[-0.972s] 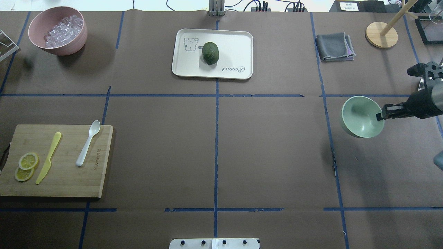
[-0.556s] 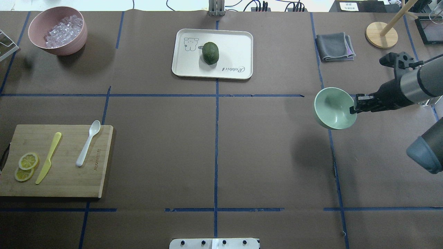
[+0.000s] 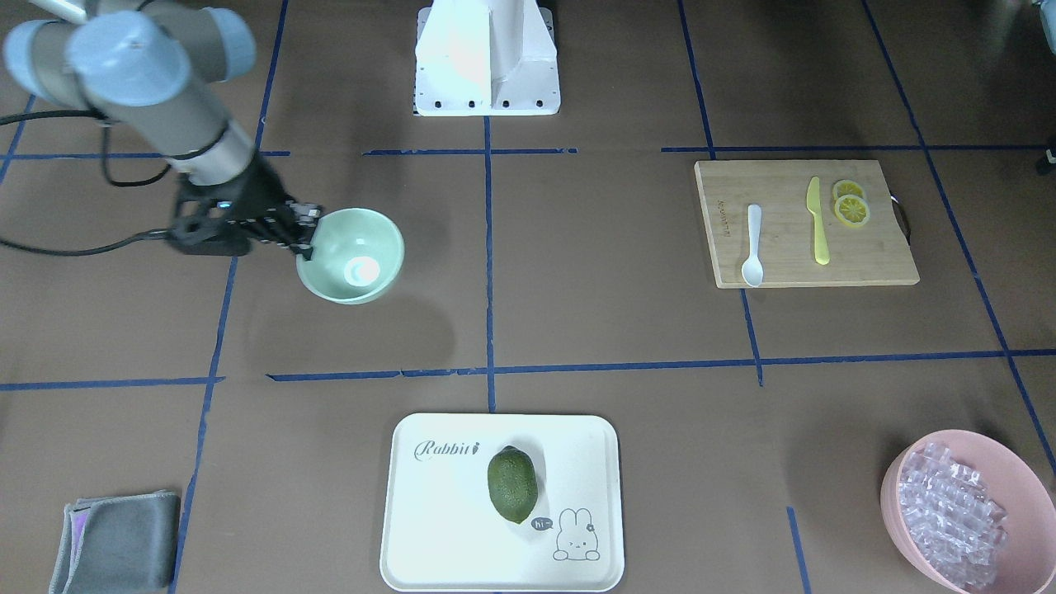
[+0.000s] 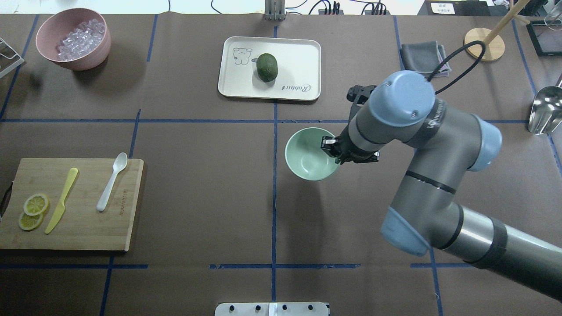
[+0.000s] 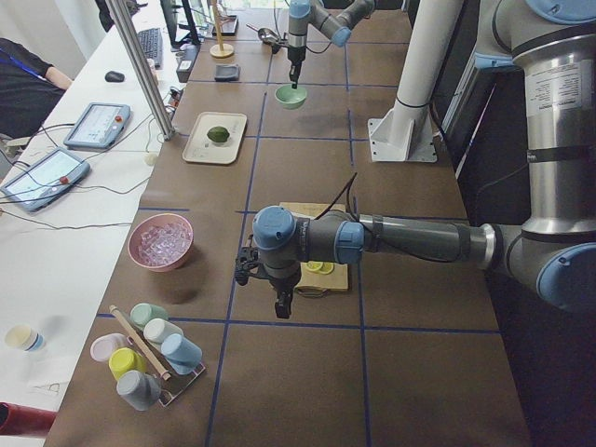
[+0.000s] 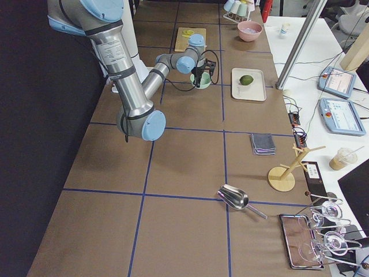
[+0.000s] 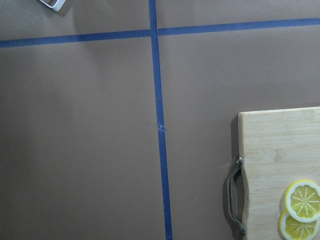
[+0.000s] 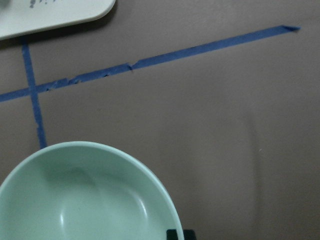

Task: Place spoon in bowl
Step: 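Lift the green bowl with the right gripper and carry it to table center, then release the green bowl and withdraw the right arm to rest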

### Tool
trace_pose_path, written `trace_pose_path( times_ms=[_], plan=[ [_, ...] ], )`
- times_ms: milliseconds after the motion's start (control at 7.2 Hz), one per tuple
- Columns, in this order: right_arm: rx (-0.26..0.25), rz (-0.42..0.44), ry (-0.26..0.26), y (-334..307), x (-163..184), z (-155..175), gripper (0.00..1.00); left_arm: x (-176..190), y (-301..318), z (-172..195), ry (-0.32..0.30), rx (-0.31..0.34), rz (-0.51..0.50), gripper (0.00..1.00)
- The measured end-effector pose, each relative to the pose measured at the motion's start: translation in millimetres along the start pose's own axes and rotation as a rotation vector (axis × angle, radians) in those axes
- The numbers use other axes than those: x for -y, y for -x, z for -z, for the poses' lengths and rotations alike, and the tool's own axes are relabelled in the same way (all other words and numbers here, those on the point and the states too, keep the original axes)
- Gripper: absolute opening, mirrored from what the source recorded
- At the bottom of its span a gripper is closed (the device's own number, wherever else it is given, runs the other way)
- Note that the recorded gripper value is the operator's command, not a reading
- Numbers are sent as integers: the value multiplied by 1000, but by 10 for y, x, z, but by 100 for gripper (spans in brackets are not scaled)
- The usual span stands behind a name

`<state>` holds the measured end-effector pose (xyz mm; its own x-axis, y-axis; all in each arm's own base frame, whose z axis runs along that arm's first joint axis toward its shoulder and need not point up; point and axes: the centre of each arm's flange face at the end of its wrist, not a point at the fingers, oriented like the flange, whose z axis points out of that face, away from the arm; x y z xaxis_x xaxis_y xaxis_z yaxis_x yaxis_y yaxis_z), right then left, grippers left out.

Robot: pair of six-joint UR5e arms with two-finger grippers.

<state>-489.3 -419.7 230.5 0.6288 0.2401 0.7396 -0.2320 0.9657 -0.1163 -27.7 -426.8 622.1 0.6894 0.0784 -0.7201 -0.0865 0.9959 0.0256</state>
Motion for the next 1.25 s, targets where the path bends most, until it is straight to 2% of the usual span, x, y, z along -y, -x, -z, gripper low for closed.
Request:
trace_pose_path(
  times_ms=[278,556,694,833,972,1250],
  plan=[
    [-36,-41,-25,615,-317,-320,0,-8,4,-5,1,1,1,100],
    [-56,-40,-28,708,-444,-474,1,-15,8,-10,2,1,2,100],
    [-52,-35,-30,683,-473,-530,6,-17,9,-11,3,1,2,100],
    [-34,-29,-32,636,-489,-583,62,-18,9,-12,3,1,2,100],
    [-18,-26,-33,610,-492,-604,99,-18,9,-12,3,1,2,100],
    [4,-24,-37,615,-473,-539,100,-18,10,-11,3,1,2,100]
  ],
)
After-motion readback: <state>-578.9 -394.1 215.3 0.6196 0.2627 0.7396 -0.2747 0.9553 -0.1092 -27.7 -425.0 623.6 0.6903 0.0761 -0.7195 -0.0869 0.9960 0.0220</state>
